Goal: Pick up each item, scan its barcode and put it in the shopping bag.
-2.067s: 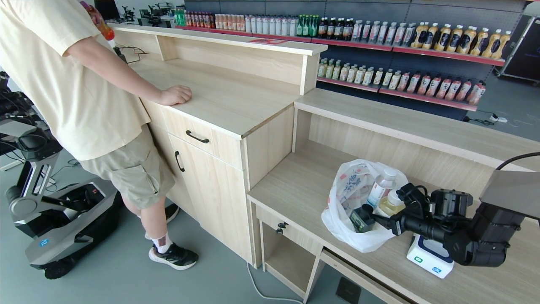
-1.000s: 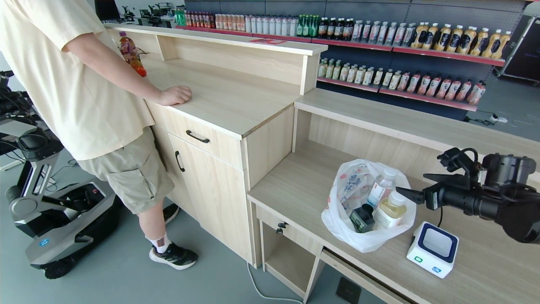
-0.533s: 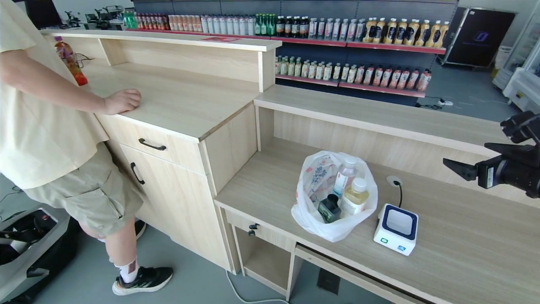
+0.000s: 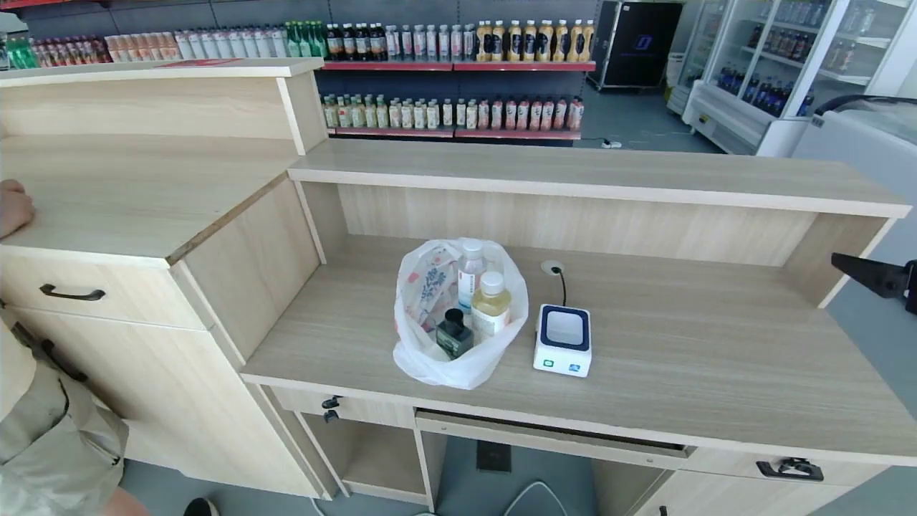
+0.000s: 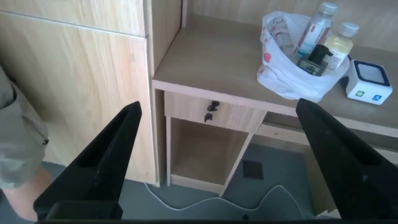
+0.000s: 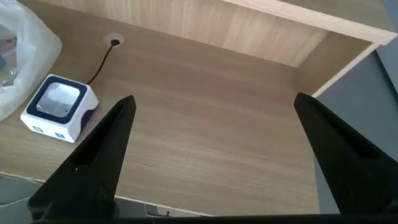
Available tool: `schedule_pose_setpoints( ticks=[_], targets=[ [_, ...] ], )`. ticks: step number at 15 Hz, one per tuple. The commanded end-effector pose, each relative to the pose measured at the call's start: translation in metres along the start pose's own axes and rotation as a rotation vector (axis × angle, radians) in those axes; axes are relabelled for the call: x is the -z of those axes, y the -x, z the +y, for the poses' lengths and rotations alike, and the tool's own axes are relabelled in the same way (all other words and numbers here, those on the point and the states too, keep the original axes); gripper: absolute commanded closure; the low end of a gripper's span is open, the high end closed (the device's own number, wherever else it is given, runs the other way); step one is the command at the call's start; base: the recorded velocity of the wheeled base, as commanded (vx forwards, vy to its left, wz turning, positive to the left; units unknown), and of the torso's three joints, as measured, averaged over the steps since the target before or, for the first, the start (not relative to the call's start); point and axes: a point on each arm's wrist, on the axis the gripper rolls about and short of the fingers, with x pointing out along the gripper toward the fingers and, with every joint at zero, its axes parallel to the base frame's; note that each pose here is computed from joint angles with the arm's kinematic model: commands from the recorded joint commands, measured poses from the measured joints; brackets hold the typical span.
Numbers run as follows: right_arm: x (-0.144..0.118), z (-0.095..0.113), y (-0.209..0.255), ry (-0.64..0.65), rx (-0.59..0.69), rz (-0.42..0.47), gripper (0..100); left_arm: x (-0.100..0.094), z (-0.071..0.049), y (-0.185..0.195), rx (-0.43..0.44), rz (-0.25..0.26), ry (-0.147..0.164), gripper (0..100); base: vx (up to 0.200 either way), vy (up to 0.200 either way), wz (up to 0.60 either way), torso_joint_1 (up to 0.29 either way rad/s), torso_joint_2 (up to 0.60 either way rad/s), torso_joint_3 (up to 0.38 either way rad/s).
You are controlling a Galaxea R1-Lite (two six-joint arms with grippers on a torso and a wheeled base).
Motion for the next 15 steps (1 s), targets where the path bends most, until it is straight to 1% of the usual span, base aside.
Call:
schedule_pose_setpoints(
  ticks=[1,2,3,5,6,7,8,10,11,12,13,14,15],
  targets=[
    [0.003,0.014,0.038,0.001,0.068,-0.028,0,0.000,0.000,0.000,0.000,0.000,0.000,0,0.000,0.000,-0.60,-0.183,0.36,0.178],
    [0.008,0.020,0.052,-0.011,0.090,-0.034,0,0.000,0.000,0.000,0.000,0.000,0.000,0,0.000,0.000,-0.60,-0.188,0.37,0.178],
    [0.013,0.025,0.063,-0.020,0.095,-0.043,0,0.000,0.000,0.000,0.000,0.000,0.000,0,0.000,0.000,0.00,-0.203,0.37,0.163],
    [0.032,0.044,0.091,-0.077,0.068,-0.068,0,0.000,0.000,0.000,0.000,0.000,0.000,0,0.000,0.000,0.00,-0.156,0.30,0.137],
    [0.048,0.054,0.105,-0.142,0.056,-0.069,0,0.000,0.000,0.000,0.000,0.000,0.000,0,0.000,0.000,0.00,-0.051,0.08,0.046],
    [0.067,0.064,0.118,-0.172,0.043,-0.060,0,0.000,0.000,0.000,0.000,0.000,0.000,0,0.000,0.000,0.00,-0.017,0.06,0.032],
    [0.078,0.070,0.124,-0.177,0.032,-0.055,0,0.000,0.000,0.000,0.000,0.000,0.000,0,0.000,0.000,0.00,0.000,0.00,0.000],
    [0.120,0.091,0.150,-0.175,-0.015,-0.086,0,0.000,0.000,0.000,0.000,0.000,0.000,0,0.000,0.000,0.00,0.000,0.00,0.000],
    [0.125,0.096,0.161,-0.167,-0.033,-0.125,0,0.000,0.000,0.000,0.000,0.000,0.000,0,0.000,0.000,0.00,0.000,0.00,0.000],
    [0.137,0.101,0.171,-0.168,-0.066,-0.111,0,0.000,0.000,0.000,0.000,0.000,0.000,0,0.000,0.000,0.00,0.000,0.00,0.000],
    [0.141,0.103,0.175,-0.167,-0.086,-0.116,0,0.000,0.000,0.000,0.000,0.000,0.000,0,0.000,0.000,0.00,0.000,0.00,0.000],
    [0.151,0.105,0.183,-0.167,-0.108,-0.141,0,0.000,0.000,0.000,0.000,0.000,0.000,0,0.000,0.000,0.00,0.000,0.00,0.000],
    [0.153,0.104,0.187,-0.176,-0.082,-0.160,0,0.000,0.000,0.000,0.000,0.000,0.000,0,0.000,0.000,0.00,0.000,0.00,0.000]
  ],
)
